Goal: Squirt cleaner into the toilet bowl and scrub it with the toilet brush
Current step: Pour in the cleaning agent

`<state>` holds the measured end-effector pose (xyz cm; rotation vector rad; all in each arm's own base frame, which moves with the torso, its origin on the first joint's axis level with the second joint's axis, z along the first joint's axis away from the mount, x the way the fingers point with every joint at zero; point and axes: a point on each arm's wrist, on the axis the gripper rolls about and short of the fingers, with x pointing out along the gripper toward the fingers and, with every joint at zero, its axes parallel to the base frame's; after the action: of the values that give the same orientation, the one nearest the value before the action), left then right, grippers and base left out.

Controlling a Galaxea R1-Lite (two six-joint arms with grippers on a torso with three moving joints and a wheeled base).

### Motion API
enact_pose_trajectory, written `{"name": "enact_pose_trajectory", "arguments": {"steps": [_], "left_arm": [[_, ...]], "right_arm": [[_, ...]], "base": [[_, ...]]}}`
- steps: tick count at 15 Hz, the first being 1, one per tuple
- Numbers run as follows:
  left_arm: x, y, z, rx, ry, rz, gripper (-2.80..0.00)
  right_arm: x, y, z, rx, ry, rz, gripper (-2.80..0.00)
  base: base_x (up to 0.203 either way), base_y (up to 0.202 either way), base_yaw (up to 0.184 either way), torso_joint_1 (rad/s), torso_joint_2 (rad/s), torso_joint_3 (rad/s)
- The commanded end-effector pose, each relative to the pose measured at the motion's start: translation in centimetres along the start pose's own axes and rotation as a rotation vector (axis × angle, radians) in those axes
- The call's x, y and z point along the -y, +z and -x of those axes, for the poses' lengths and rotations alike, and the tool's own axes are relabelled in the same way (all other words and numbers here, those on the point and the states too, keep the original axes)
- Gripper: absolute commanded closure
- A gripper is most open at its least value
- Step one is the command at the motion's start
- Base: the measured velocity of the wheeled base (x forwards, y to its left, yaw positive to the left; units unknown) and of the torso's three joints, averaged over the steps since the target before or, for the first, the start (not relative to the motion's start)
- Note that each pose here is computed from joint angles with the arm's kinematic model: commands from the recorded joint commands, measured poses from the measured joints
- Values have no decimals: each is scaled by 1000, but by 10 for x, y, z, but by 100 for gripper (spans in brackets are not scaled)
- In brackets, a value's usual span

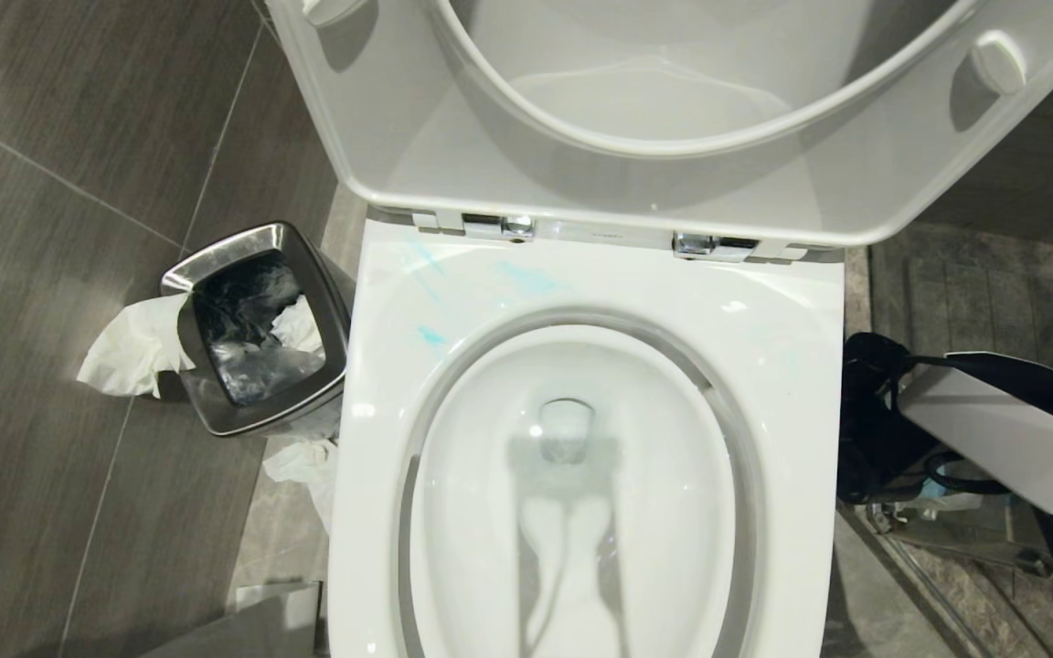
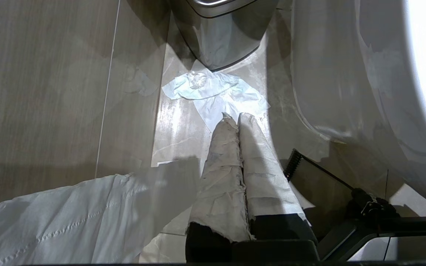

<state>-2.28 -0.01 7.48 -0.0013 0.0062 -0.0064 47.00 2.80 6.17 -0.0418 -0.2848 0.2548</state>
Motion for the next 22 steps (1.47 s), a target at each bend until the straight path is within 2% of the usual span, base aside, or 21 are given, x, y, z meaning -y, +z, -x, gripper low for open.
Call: {"name": "enact_pose_trajectory", "arguments": {"steps": [1,4,8,10,15,22], "left_arm": [[0,-1,0,-5,0,0,0],[0,-1,0,-5,0,0,0],[0,-1,0,-5,0,0,0],[0,-1,0,-5,0,0,0],[0,-1,0,-5,0,0,0],[0,-1,0,-5,0,0,0]], "right_arm": [[1,-7,-4,16,1,31,-280],[2,-8,-8,32,2,55,-280],[6,-6,-26,120,-6,127,-280],[8,1,-32,158,-8,138,-280],[9,-8,-36,176,38,148,-280],[23,-9,-45,243,13,176,-280]], "base": [[0,0,0,0,0,0],[0,0,0,0,0,0],[0,0,0,0,0,0],[0,0,0,0,0,0],[0,0,0,0,0,0],[0,0,0,0,0,0]]}}
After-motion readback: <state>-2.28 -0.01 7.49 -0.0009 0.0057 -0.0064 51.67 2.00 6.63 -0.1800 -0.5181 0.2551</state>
